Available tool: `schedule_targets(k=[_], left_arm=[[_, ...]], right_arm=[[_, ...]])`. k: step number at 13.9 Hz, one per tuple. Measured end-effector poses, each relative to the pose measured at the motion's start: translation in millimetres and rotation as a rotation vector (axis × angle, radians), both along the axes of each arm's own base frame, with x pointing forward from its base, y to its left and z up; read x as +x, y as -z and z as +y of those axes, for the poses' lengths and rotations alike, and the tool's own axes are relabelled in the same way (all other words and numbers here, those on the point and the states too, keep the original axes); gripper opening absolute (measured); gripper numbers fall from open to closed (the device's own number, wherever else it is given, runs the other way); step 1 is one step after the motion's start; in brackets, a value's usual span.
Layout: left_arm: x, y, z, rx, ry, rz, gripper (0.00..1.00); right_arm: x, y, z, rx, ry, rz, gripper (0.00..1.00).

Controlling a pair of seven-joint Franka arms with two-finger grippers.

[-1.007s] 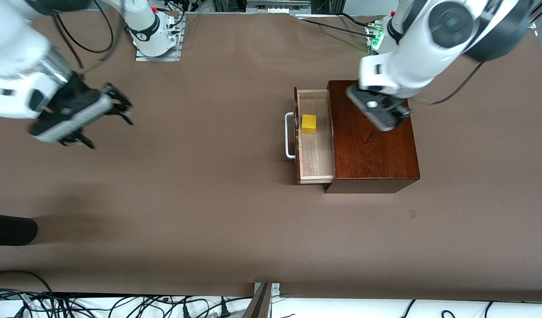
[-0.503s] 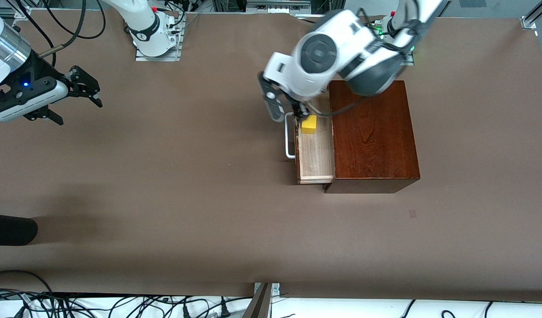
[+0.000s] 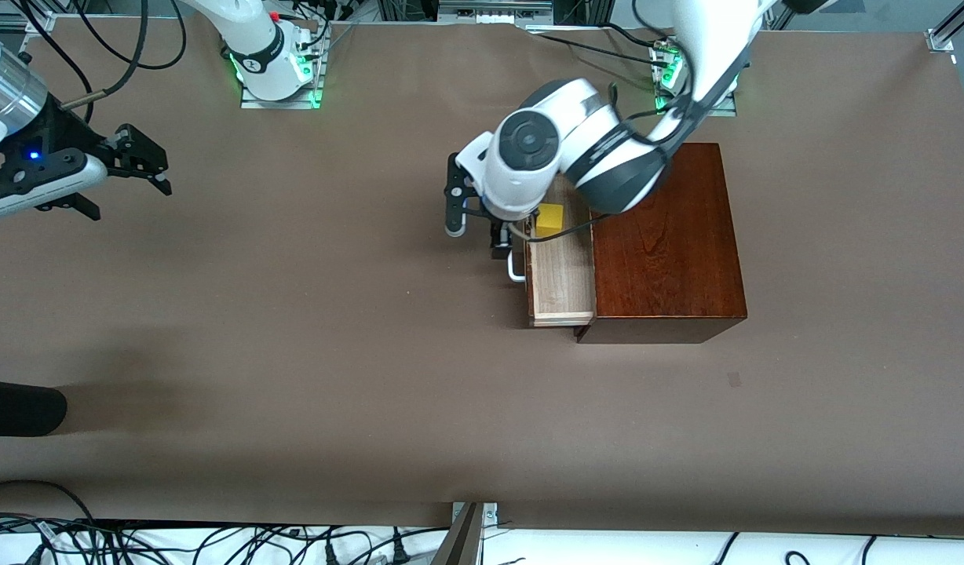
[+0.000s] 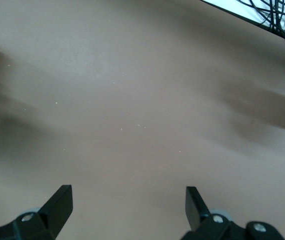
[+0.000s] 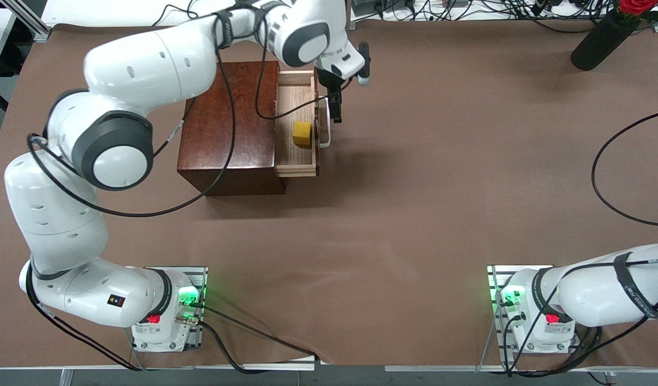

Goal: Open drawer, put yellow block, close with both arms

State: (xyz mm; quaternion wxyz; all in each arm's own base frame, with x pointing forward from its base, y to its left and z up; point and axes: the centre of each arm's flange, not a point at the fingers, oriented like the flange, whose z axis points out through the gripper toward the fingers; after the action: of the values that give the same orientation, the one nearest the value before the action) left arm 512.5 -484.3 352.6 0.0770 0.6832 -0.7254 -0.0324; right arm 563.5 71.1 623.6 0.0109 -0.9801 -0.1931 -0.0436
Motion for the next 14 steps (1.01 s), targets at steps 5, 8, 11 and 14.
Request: schedule_targets(k=[5, 8, 11, 14], left_arm=[[-7, 17, 7, 0.106, 0.046, 0.027, 1.00], [-2, 39, 2, 0.087, 0.058, -0.009, 1.00], [0, 50, 2, 0.080, 0.058, -0.007, 1.00], [3, 52, 6, 0.106, 0.077, -0.028, 1.00]], right_arm=[[2, 6, -1, -0.010, 0.002, 0.014, 1.00], [3, 5, -5, -0.010, 0.010, 0.013, 1.00], [3, 7, -6, -0.012, 0.019, 0.023, 1.00], [5, 14, -12, -0.016, 0.034, 0.042, 1.00]])
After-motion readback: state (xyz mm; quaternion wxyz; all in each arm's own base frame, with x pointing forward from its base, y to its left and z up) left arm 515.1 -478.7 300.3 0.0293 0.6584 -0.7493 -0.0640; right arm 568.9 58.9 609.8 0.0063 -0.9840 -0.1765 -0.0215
